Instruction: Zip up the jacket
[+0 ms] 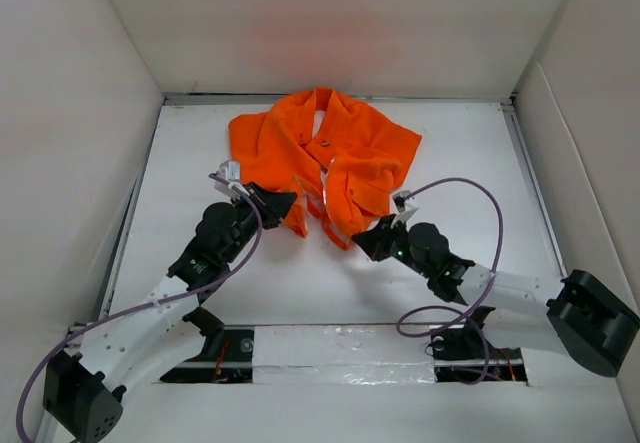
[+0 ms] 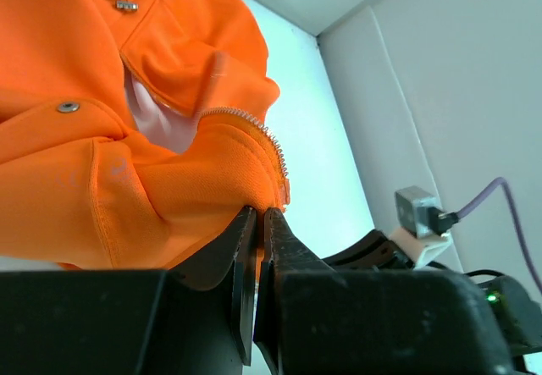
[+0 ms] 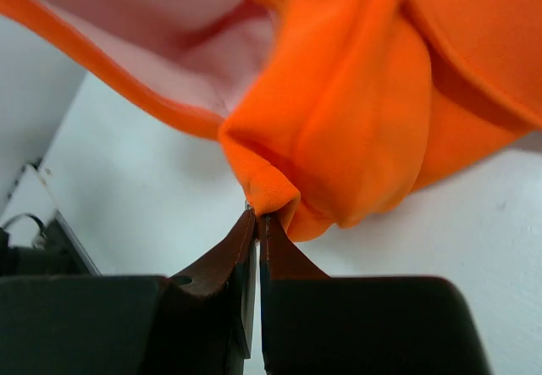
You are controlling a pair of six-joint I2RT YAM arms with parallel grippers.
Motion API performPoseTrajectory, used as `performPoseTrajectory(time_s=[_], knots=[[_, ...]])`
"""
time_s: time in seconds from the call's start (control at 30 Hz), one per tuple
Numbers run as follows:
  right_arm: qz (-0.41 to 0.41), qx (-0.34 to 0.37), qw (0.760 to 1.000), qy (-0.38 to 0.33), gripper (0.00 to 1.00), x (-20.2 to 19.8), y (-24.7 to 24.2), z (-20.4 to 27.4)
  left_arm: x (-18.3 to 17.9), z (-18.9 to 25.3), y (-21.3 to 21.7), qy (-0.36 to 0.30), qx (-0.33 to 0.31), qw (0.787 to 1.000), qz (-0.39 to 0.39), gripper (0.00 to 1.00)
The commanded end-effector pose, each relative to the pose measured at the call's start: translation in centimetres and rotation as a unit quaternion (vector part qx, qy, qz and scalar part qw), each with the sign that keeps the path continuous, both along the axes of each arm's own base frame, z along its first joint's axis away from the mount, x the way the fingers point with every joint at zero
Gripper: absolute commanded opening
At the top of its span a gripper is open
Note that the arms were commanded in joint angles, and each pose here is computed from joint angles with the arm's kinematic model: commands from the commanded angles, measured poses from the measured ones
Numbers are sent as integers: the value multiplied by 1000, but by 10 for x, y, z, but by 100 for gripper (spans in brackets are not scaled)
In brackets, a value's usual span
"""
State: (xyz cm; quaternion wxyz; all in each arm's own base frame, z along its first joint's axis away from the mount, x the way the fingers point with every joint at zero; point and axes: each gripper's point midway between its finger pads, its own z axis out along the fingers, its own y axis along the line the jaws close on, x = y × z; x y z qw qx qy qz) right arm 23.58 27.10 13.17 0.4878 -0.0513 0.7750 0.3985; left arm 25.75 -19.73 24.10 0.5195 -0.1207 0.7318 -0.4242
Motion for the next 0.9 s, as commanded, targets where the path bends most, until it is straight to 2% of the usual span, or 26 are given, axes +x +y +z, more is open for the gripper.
performPoseTrajectory(time_s=[0.0, 0.2, 0.4, 0.47, 0.87], knots=[[27, 106, 989, -102, 0, 5, 17, 92, 1, 28, -11, -35, -25, 999, -14, 0], [47, 128, 981, -135, 0, 6, 18, 116, 2, 26, -22, -32, -37, 998, -30, 0], [65, 188, 967, -158, 0, 6, 21, 137, -1, 36, -34, -40, -59, 996, -60, 0], [75, 215, 956, -187, 0, 4, 23, 156, 0, 40, -36, -44, -64, 995, -64, 0], [58, 287, 926, -237, 0, 12, 22, 208, -4, 59, -43, -69, -116, 987, -85, 0]])
